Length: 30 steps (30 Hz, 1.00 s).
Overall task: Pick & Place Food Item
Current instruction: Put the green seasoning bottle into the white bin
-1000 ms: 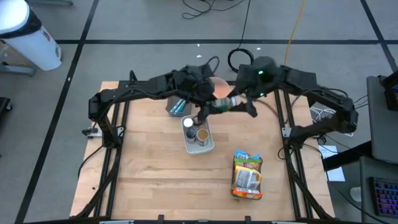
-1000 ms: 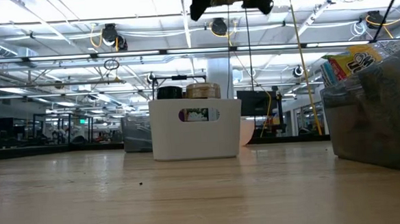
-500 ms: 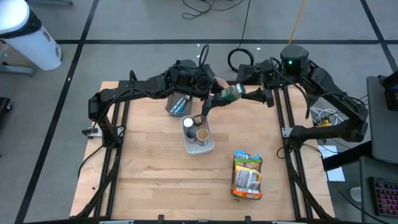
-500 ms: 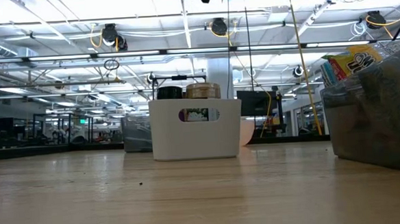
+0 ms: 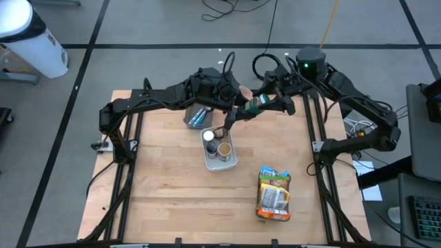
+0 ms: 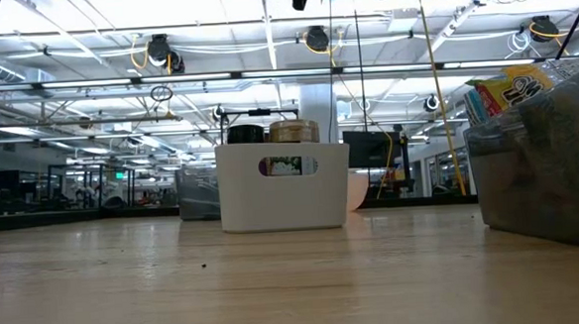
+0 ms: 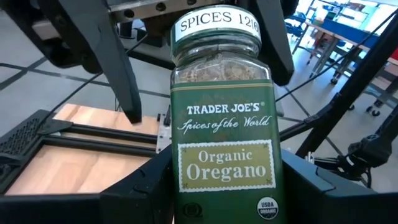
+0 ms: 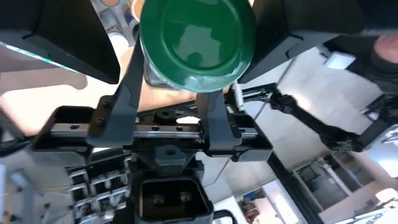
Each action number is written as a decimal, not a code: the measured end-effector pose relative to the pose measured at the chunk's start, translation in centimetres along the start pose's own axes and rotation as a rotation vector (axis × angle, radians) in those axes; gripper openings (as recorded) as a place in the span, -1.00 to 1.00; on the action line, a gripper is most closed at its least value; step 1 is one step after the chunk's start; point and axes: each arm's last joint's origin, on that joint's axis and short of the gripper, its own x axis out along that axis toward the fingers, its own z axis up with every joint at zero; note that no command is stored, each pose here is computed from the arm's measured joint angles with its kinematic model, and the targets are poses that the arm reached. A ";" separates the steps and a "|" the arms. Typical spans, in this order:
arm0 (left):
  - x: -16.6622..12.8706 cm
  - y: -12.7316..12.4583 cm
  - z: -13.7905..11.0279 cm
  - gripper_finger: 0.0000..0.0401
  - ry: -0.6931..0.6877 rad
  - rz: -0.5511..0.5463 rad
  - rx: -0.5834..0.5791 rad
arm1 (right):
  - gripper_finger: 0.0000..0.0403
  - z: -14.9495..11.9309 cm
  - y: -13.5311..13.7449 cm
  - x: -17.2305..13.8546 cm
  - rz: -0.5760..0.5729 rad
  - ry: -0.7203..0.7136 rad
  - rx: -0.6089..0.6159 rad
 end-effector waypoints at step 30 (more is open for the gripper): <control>-0.1 0.3 0.1 0.03 -0.015 0.055 -0.055 | -0.01 0.0 0.2 -0.1 0.024 -0.001 0.038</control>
